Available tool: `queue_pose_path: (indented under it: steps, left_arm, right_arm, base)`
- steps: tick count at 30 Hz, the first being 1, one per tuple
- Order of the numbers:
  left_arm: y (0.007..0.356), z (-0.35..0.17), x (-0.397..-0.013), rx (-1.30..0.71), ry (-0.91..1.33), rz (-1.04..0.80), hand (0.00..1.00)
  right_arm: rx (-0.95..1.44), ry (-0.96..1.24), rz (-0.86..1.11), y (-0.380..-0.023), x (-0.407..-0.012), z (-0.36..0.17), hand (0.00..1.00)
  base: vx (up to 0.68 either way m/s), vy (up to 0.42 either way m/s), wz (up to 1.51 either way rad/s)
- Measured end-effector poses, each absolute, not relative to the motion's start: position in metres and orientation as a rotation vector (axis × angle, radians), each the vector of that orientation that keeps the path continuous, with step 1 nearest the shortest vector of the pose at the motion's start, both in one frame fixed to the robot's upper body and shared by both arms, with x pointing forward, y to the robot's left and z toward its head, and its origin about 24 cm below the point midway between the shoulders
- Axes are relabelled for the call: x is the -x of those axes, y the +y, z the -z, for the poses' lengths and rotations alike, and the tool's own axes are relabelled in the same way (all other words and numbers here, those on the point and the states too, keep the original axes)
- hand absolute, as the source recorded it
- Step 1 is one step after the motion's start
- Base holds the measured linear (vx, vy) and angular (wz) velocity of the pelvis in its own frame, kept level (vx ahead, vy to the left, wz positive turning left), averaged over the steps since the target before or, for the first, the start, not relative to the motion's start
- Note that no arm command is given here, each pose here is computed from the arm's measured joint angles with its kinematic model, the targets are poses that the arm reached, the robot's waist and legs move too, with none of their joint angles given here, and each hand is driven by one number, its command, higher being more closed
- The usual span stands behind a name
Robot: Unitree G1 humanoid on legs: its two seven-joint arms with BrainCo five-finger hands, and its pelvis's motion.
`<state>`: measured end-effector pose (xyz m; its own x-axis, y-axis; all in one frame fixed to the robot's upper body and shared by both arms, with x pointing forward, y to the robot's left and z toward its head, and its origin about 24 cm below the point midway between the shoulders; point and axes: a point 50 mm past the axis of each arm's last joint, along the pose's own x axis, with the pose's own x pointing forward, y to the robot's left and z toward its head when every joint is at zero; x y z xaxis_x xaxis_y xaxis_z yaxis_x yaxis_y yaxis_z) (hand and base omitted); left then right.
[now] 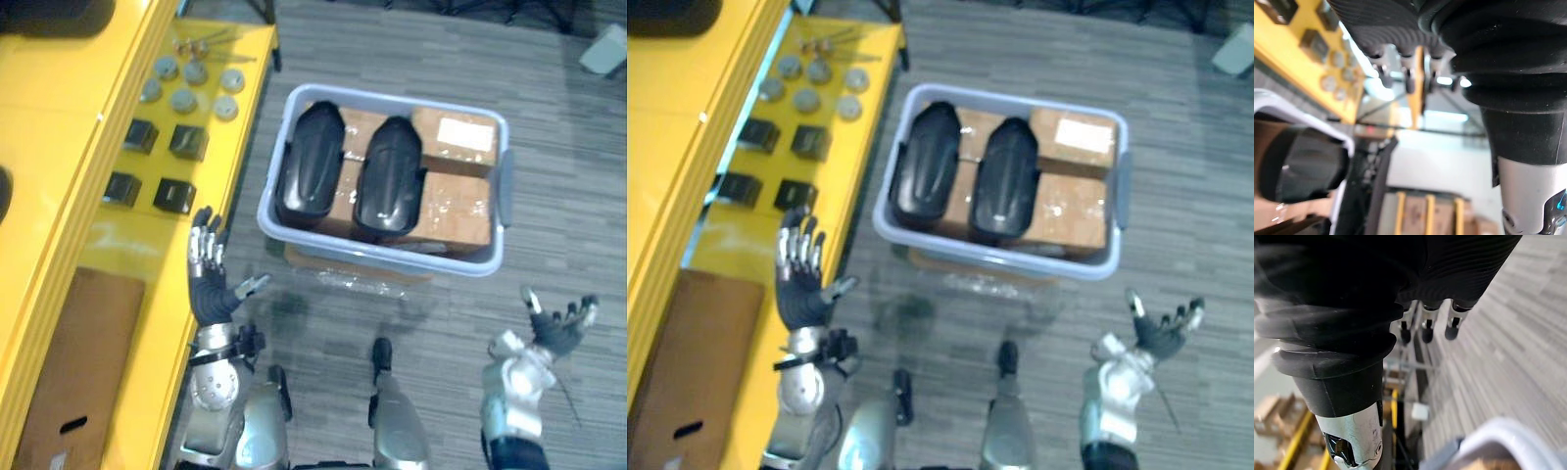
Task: Walk over and take plastic housings, then place them on the shelf
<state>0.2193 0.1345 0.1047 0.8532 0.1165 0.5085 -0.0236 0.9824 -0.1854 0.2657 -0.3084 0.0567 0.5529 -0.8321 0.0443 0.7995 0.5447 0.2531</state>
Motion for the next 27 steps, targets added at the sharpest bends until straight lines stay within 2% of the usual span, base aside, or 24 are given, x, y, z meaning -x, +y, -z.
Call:
queue_pose_path:
  steps: [6,11,27]
  left_arm:
    - [0.115,-0.097,-0.229,0.142,-0.489,0.059,0.00]
    - [0.107,-0.074,-0.232,0.118,-0.363,0.086,0.00]
    - [0.090,-0.061,-0.229,0.198,-0.297,0.081,0.00]
  right_arm:
    - [-0.124,-0.210,0.882,-0.336,-0.312,-0.115,0.00]
    - [-0.053,-0.240,0.817,-0.339,-0.336,-0.157,0.00]
    - [0.091,0.075,0.851,-0.365,-0.354,-0.184,0.00]
  base:
    - [-0.03,0.001,0.20]
    - [-0.05,0.005,0.18]
    - [-0.07,0.009,0.07]
